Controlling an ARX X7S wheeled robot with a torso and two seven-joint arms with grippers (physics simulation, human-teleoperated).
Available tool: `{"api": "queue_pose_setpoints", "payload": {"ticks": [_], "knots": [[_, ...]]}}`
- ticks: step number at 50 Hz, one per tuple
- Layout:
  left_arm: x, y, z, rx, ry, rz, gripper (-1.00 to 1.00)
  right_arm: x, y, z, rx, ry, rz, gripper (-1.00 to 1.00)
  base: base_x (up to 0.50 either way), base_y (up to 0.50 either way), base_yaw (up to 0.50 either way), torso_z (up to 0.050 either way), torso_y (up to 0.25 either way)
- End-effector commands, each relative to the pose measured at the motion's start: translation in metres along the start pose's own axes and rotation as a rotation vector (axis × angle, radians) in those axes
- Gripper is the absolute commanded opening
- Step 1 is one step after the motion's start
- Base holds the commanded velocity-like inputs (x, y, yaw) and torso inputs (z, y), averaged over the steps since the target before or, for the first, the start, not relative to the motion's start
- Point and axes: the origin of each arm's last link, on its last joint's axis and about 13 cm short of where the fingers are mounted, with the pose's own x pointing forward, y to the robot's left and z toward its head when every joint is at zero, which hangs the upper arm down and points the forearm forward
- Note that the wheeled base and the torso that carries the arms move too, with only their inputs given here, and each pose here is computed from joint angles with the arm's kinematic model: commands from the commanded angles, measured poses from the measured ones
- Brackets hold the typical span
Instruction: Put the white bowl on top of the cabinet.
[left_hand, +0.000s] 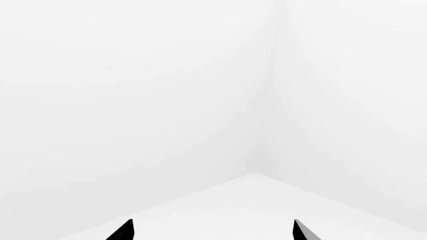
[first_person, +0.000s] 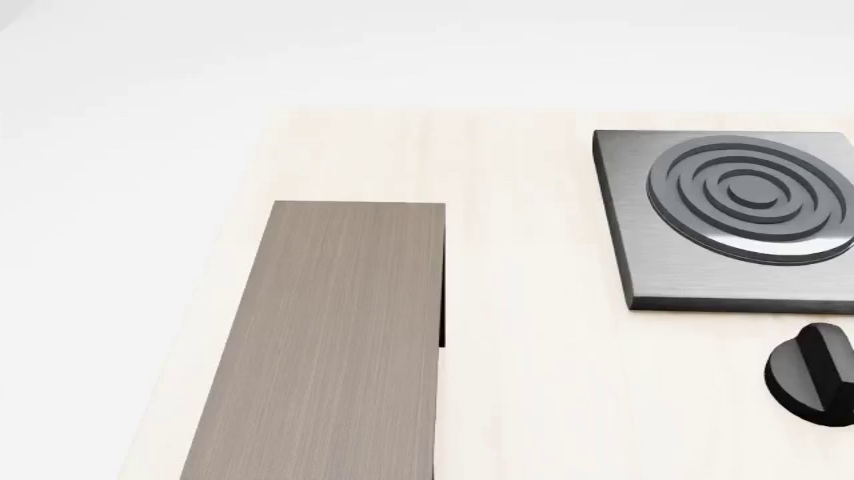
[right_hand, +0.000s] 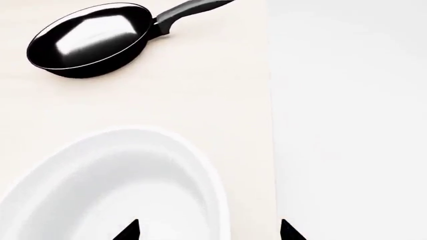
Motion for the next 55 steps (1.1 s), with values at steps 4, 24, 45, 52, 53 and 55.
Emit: {"api": "queue_pose_setpoints", "payload": {"ticks": [4, 24, 45, 52, 53, 55], "knots": [[0.000, 0.001, 0.000, 0.000, -0.001, 0.002, 1.00, 0.006, 0.004, -0.008, -0.016, 0.032, -0.001, 1.00, 0.00, 0.00, 0.00, 0.000, 0.000], [0.000, -0.001, 0.000, 0.003, -0.002, 0.000, 1.00, 0.013, 0.006, -0.011, -0.011, 0.062, -0.005, 1.00, 0.00, 0.00, 0.00, 0.000, 0.000], [-0.001, 0.000, 0.000, 0.006, -0.002, -0.003, 1.00, 0.007, 0.002, -0.004, 0.013, -0.029, -0.048, -1.00, 0.00, 0.00, 0.00, 0.000, 0.000], [0.000, 0.000, -0.002, 0.009, -0.001, -0.003, 1.00, -0.003, 0.000, 0.008, 0.028, -0.109, -0.045, -1.00, 0.00, 0.00, 0.00, 0.000, 0.000], [0.000, 0.000, -0.001, 0.009, -0.001, -0.002, 1.00, -0.006, 0.000, 0.011, 0.032, -0.120, -0.037, -1.00, 0.00, 0.00, 0.00, 0.000, 0.000], [0.000, 0.000, -0.002, 0.008, -0.001, -0.002, 1.00, -0.012, 0.002, 0.018, 0.036, -0.154, -0.016, -1.00, 0.00, 0.00, 0.00, 0.000, 0.000]]}}
